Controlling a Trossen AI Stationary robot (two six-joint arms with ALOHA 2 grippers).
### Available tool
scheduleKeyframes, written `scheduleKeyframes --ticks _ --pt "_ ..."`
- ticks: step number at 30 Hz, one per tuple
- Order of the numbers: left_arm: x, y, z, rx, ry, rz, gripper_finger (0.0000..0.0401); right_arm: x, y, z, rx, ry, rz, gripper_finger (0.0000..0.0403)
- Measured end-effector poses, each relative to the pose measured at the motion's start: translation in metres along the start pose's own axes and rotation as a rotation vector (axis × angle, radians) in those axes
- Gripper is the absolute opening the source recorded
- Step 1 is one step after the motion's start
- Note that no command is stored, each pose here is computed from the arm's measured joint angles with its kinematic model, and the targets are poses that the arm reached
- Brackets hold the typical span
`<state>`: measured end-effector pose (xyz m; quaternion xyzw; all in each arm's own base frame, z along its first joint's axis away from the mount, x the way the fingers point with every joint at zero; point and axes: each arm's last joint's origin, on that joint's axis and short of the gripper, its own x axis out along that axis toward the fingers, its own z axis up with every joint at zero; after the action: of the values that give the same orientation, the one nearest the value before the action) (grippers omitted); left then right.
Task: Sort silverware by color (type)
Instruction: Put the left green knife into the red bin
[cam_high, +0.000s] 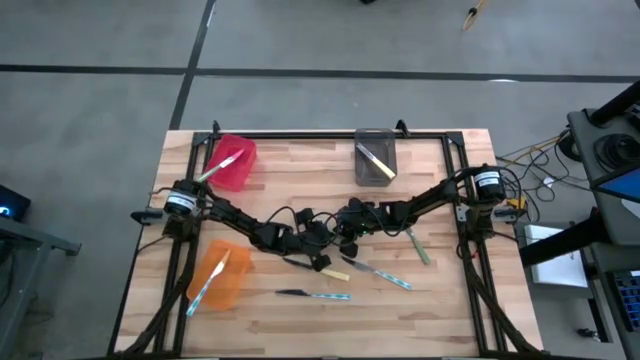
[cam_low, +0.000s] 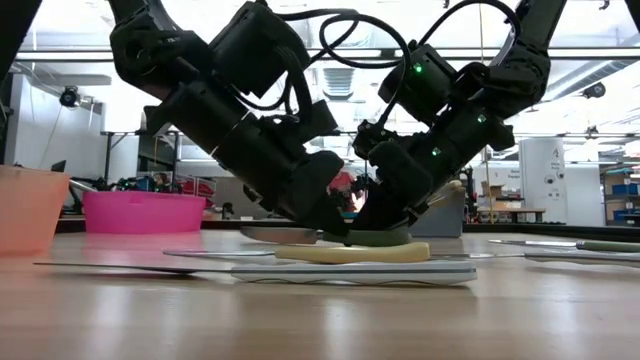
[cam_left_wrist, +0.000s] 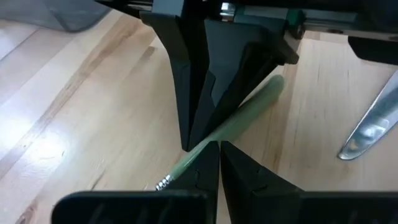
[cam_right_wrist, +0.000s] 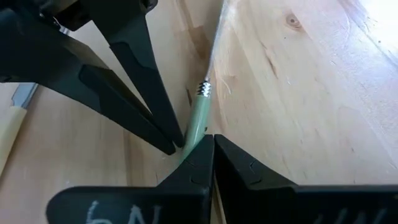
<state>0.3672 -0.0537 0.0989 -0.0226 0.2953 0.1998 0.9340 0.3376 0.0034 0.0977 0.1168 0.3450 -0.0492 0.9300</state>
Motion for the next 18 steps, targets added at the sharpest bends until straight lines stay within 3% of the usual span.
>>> scheduleKeyframes --ticks 18 --pt "-0.0002 0.0005 -0.0009 -0.002 0.016 0.004 0.0 -0.0003 -0.0003 0.0005 0.035 -0.003 -0.006 0.0019"
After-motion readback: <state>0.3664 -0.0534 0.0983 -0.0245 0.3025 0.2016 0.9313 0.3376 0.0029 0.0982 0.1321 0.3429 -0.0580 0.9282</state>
